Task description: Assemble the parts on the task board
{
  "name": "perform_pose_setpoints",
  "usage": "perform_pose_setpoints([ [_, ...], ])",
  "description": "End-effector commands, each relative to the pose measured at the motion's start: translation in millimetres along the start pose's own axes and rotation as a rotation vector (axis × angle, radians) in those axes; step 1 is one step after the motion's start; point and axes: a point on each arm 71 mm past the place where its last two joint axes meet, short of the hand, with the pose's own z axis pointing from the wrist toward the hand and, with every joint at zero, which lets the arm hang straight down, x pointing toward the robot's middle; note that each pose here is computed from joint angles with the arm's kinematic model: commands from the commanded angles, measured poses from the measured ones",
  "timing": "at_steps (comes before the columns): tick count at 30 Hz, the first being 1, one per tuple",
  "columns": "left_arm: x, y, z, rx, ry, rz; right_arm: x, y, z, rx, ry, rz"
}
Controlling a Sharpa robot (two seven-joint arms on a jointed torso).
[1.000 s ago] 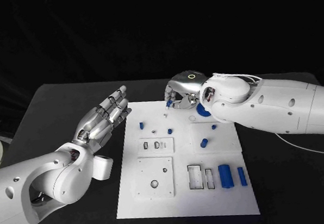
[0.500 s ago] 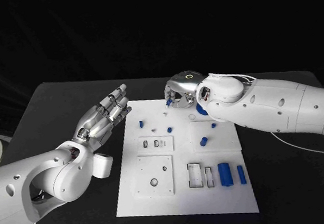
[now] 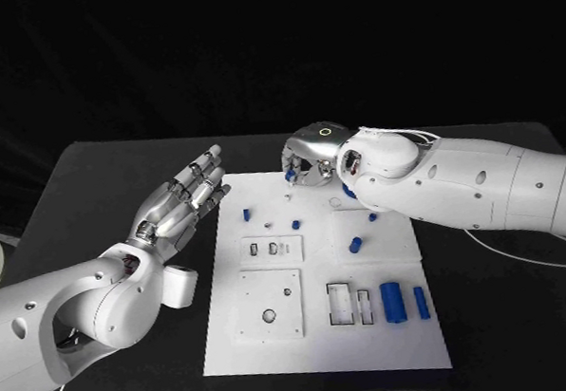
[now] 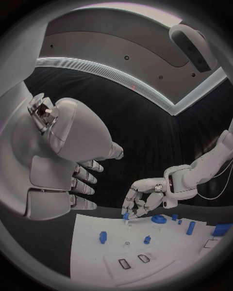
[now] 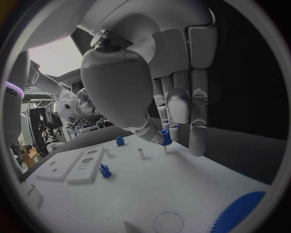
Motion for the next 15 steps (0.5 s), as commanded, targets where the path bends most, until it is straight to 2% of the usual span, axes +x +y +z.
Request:
perform_pose_setpoints([
  [1, 2.1, -0.6, 1.0, 0.004, 0.018, -0.021, 9.4, 0.5, -2.0, 0.0, 0.037, 0.014],
  [15, 1.3, 1.0, 2.6, -0.006, 0.017, -0.03, 14.3, -1.8, -6.6, 0.006, 0.061, 0.025],
])
